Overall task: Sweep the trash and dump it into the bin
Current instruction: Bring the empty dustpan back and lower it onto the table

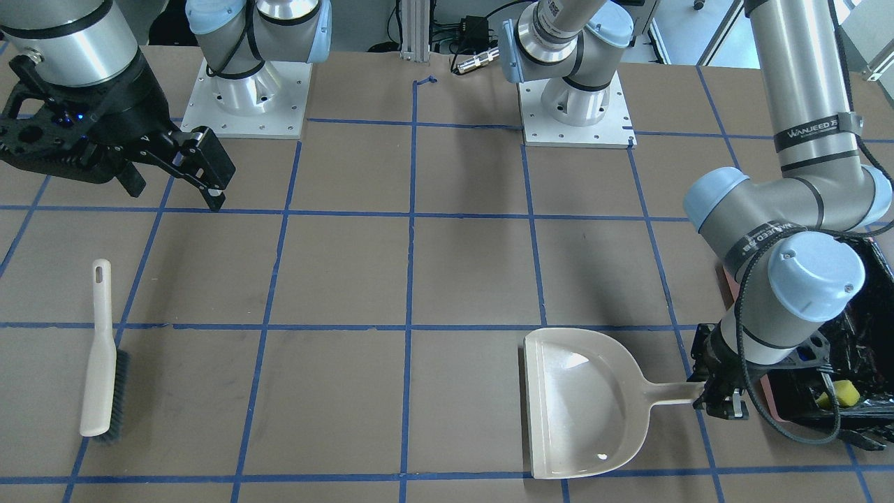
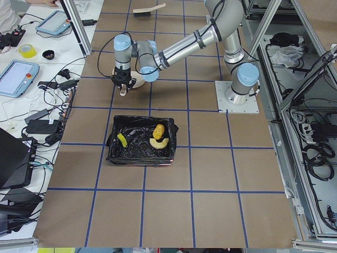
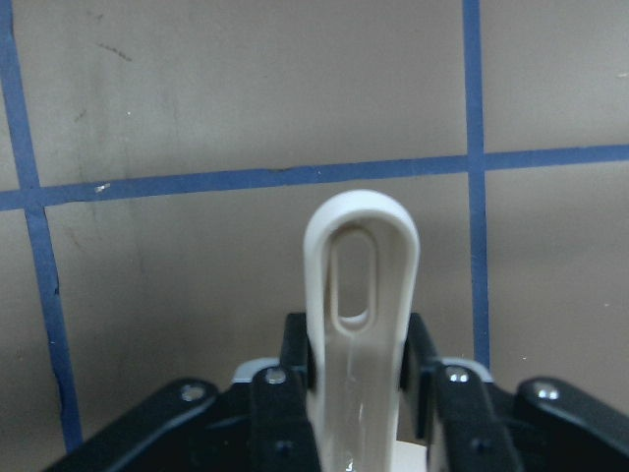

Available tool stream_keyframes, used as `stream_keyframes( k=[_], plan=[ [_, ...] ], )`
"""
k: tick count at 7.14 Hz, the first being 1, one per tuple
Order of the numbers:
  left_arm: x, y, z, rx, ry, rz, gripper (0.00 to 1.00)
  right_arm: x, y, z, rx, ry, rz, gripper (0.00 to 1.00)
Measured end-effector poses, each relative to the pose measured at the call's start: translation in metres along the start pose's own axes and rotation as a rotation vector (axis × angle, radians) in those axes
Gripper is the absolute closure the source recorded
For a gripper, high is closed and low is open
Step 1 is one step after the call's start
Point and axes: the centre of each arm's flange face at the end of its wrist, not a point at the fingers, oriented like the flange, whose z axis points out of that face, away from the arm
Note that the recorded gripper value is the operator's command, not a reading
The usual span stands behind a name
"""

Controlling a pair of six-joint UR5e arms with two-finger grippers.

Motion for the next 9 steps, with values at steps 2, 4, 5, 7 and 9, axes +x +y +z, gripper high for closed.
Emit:
stream_keyframes(
  k=[2,4,5,7,9],
  plan=[
    [0.002,0.003,0.009,-0.022,-0.006,-0.014,1.0,0.0,0.0,0.0,0.0,-0.001,-0.002,0.0],
    [0.003,0.012,0.013,-0.031,-0.01,-0.009,1.0,0.0,0.001,-0.001,0.001,-0.004,-0.004,0.0],
    [0.003,0.016,0.017,-0.043,-0.013,-0.005,1.0,-0.001,0.0,-0.001,0.001,-0.005,-0.004,0.0],
    [0.001,0.021,0.024,-0.076,-0.017,0.003,0.69,-0.001,0.0,0.0,0.001,-0.006,-0.004,0.0],
    [0.004,0.021,0.025,-0.076,-0.013,0.039,0.62,-0.001,-0.001,0.001,0.002,-0.004,-0.004,0.0]
  ],
)
